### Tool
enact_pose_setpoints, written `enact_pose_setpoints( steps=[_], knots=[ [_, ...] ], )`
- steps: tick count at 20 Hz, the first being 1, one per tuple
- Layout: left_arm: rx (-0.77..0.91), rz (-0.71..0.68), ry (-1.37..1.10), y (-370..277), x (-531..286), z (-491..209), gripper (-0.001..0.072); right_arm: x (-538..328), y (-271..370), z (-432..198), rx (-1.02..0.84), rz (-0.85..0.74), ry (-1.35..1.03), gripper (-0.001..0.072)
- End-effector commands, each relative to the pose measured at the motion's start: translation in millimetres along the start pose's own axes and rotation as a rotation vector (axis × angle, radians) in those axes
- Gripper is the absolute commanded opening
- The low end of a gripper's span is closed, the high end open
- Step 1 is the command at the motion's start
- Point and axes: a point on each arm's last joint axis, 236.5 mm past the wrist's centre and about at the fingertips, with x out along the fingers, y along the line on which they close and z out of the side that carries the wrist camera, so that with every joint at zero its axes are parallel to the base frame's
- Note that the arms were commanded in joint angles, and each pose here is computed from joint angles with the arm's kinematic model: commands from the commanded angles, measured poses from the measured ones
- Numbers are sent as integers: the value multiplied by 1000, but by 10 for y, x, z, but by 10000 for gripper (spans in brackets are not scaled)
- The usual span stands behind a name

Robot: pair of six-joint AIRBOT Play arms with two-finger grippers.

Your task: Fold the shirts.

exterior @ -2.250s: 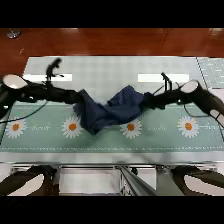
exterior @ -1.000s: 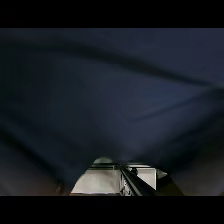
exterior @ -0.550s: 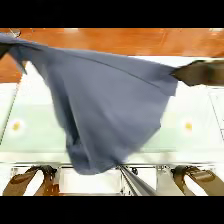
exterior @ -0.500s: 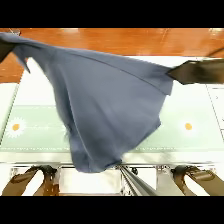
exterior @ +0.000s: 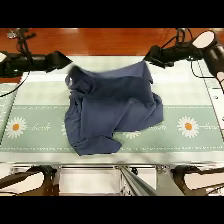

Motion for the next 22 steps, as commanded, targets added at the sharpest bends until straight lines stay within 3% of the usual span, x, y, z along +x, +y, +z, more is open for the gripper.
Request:
enact_pose_setpoints(
  steps=[1,3,5,6,10,12,15,22],
  knots=[
    [-90,71,212,407,-23,-490,705,-296,-360,-75,34,15,132,622],
    [-237,211,437,842,-410,-1062,704,-776,-1015,-488,25,-192,293,622],
    [-365,248,587,1028,-719,-1664,704,-1224,-1665,-904,93,-405,336,622],
    [-457,246,603,1039,-789,-1932,704,-1312,-1847,-1107,157,-422,291,622],
    [-675,131,558,681,-731,-2835,704,-1073,-1660,-1780,382,-129,27,622],
    [-723,106,550,519,-687,-3126,704,-982,-1536,-2114,461,-65,8,622],
    [-725,83,603,335,-704,-3441,704,-884,-1461,-2441,458,-56,52,622],
    [-633,39,665,46,-436,-3617,701,-825,-1441,-2442,443,-63,53,622]
  ],
)
